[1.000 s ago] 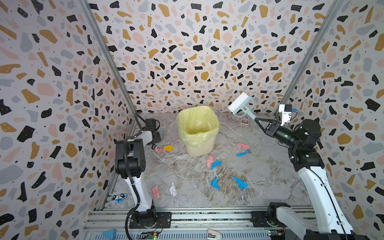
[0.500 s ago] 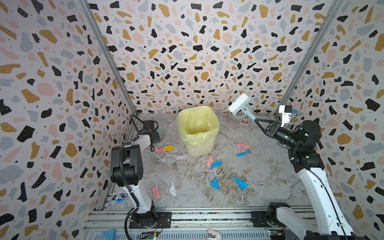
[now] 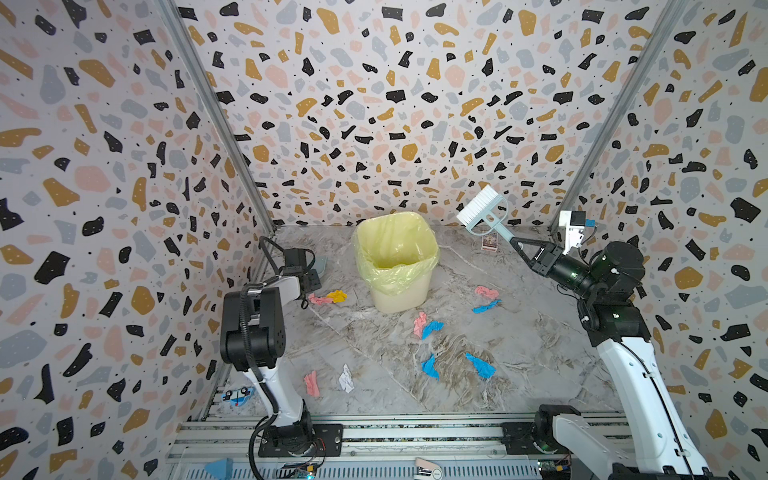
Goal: Sweep away the paper scraps from the table
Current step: 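Lower the left gripper onto the light-green dustpan handle and close it, then lift the dustpan with the left gripper while the right arm lowers the brush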
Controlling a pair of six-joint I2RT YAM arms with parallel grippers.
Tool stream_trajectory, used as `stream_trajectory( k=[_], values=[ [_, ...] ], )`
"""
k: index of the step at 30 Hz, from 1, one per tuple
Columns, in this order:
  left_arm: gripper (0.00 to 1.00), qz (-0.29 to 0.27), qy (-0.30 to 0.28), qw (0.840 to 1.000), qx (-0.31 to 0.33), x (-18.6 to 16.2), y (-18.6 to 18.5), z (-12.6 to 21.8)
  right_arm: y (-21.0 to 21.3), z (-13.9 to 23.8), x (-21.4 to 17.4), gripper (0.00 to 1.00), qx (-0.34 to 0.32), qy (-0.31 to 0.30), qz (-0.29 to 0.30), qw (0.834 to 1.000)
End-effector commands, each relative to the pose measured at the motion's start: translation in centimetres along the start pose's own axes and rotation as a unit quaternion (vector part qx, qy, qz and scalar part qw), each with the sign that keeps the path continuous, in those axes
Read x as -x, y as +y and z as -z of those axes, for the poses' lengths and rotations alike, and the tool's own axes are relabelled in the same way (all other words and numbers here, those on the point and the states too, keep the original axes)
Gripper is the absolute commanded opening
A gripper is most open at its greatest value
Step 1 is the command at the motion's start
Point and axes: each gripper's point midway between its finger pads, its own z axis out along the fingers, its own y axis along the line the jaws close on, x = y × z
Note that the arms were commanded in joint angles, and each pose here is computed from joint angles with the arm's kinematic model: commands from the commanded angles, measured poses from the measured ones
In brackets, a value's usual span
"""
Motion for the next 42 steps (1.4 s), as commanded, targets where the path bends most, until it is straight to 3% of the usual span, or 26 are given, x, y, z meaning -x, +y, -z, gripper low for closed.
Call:
stream_trajectory(
  k=[1,29,42],
  values=[
    [0.55,0.004,-0.005,1.000,-0.014,-0.1,-0.3,-0.8,1.3,0.6,0.8,0.00,0.010,-0.017,0.021,1.000],
    [0.38,0.016,-0.028,0.999,0.011,0.4,0.6,-1.0,1.2,0.7,0.7,0.00,0.009,-0.020,0.015,1.000],
    [0.17,0.020,-0.023,0.999,0.019,0.3,0.8,-1.2,1.1,0.4,0.8,0.00,0.011,-0.019,0.011,1.000]
  ],
)
